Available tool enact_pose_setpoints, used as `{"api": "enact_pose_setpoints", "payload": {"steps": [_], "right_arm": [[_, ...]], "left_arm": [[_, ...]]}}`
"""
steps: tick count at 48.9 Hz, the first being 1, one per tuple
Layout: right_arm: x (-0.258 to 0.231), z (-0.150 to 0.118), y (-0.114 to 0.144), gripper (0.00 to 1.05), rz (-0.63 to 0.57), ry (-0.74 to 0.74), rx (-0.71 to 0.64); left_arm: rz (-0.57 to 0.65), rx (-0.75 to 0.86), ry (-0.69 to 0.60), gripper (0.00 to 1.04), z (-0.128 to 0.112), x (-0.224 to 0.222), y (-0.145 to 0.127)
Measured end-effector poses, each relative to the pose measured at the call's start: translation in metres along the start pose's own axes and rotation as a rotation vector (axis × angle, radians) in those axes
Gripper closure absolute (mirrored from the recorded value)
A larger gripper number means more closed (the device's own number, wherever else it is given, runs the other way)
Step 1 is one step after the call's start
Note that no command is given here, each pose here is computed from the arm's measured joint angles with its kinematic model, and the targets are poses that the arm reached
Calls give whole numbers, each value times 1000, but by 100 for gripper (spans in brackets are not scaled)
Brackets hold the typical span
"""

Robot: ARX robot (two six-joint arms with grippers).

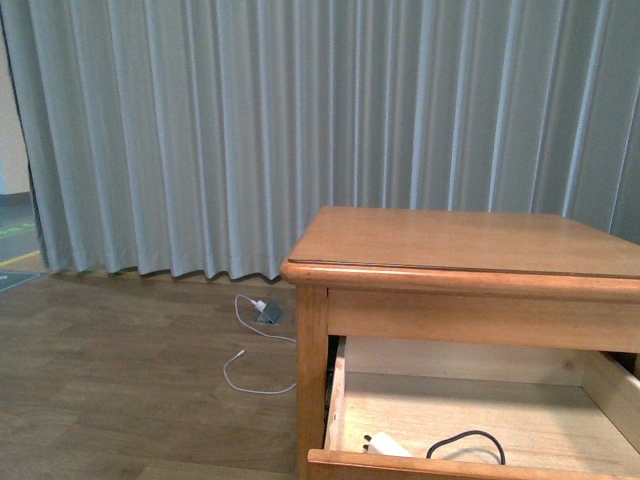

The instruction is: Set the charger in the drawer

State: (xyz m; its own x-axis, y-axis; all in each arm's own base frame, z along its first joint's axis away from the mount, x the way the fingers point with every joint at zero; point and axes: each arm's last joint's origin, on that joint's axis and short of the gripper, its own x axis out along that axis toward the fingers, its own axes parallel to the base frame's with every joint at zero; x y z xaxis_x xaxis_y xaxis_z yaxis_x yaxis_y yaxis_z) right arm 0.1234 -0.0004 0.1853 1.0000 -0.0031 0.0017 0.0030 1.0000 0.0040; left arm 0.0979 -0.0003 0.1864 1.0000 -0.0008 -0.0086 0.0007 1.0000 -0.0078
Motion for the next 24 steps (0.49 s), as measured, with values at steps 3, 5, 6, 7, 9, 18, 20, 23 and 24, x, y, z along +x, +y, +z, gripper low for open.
{"api": "enact_pose_setpoints", "payload": {"steps": [3, 5, 6, 7, 9, 18, 20, 23, 24], "right_arm": [[0, 0, 0, 8, 0, 0, 0], [0, 0, 0, 8, 0, 0, 0], [0, 0, 0, 8, 0, 0, 0], [0, 0, 0, 8, 0, 0, 0], [0, 0, 0, 8, 0, 0, 0], [0, 0, 0, 8, 0, 0, 0], [0, 0, 0, 8, 0, 0, 0], [0, 0, 0, 8, 0, 0, 0], [0, 0, 0, 8, 0, 0, 0]], "left_arm": [[0, 0, -1, 101, -2, 0, 0], [0, 0, -2, 101, -3, 0, 0], [0, 0, -2, 101, -4, 0, 0], [0, 0, -3, 101, -4, 0, 0], [0, 0, -2, 101, -6, 0, 0], [0, 0, -9, 101, -17, 0, 0], [0, 0, -8, 101, -20, 0, 0], [1, 0, -11, 101, -19, -1, 0], [0, 0, -12, 101, -19, -1, 0]]}}
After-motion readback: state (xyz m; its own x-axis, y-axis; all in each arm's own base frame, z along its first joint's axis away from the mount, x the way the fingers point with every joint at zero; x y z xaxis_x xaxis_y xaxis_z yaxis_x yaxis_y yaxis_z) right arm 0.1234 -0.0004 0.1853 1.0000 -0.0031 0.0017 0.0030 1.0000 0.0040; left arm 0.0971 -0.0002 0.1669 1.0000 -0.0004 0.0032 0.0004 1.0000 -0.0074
